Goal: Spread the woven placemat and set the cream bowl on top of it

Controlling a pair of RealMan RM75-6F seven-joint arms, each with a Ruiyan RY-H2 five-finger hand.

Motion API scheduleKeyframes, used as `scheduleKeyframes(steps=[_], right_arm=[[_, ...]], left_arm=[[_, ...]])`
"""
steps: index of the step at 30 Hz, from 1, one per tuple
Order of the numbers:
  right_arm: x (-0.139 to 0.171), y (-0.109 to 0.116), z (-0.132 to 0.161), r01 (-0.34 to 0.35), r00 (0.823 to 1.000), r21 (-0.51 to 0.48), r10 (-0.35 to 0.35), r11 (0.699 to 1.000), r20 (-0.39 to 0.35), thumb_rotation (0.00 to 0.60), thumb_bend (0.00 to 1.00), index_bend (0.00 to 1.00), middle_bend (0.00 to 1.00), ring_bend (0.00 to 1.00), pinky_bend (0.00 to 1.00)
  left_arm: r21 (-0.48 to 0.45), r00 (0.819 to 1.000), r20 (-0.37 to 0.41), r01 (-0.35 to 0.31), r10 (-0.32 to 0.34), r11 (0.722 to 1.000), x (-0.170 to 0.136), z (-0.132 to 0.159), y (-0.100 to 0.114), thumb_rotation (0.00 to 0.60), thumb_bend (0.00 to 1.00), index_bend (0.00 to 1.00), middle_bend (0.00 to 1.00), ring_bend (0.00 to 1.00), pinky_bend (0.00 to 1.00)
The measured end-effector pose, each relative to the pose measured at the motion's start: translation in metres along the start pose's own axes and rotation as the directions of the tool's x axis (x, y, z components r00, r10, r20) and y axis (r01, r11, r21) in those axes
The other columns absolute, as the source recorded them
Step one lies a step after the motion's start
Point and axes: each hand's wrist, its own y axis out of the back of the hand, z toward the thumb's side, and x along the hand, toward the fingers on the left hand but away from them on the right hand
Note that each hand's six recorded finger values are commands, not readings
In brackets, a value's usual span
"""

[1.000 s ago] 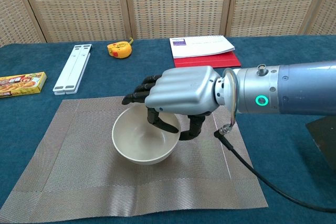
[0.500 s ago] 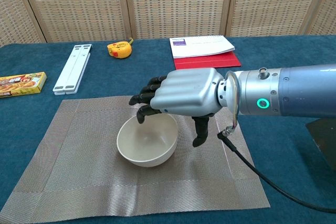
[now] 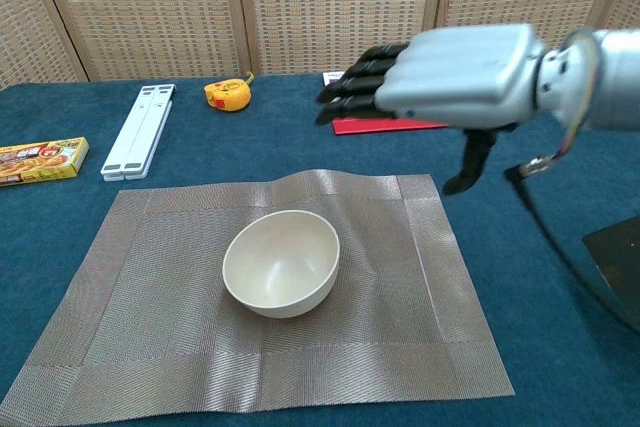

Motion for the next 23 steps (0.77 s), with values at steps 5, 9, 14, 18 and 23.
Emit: scheduleKeyframes(steps=[5, 9, 14, 18, 23], right_arm=[[0.053, 0.003, -0.052, 0.036, 0.987, 0.058, -0.044, 0.998, 0.156, 0.600, 0.00, 0.00, 0.00, 0.00, 0.00], [0.105, -0.005, -0.091, 0.070, 0.946, 0.048, -0.082, 0.996, 0.312, 0.600, 0.00, 0.00, 0.00, 0.00, 0.00], [0.172, -0.026, -0.113, 0.138, 0.858, -0.044, -0.097, 0.989, 0.505, 0.600, 0.00, 0.00, 0.00, 0.00, 0.00], [0.222, -0.048, -0.105, 0.186, 0.766, -0.128, -0.062, 0.974, 0.640, 0.600, 0.00, 0.00, 0.00, 0.00, 0.00], [0.259, -0.076, -0.079, 0.233, 0.698, -0.255, 0.022, 0.939, 0.716, 0.600, 0.00, 0.00, 0.00, 0.00, 0.00]], left_arm=[[0.006, 1.000, 0.004, -0.028, 0.028, 1.000, -0.011, -0.002, 0.002, 0.600, 0.00, 0.00, 0.00, 0.00, 0.00], [-0.006, 0.998, 0.007, -0.058, 0.058, 0.998, -0.022, -0.004, 0.003, 0.600, 0.00, 0.00, 0.00, 0.00, 0.00], [-0.042, 0.991, 0.015, -0.130, 0.131, 0.991, -0.043, -0.012, 0.006, 0.600, 0.00, 0.00, 0.00, 0.00, 0.00], [-0.055, 0.990, 0.005, -0.139, 0.140, 0.989, -0.063, -0.025, 0.000, 0.600, 0.00, 0.00, 0.00, 0.00, 0.00], [-0.046, 0.992, 0.000, -0.127, 0.127, 0.991, -0.083, -0.035, -0.007, 0.600, 0.00, 0.00, 0.00, 0.00, 0.00]])
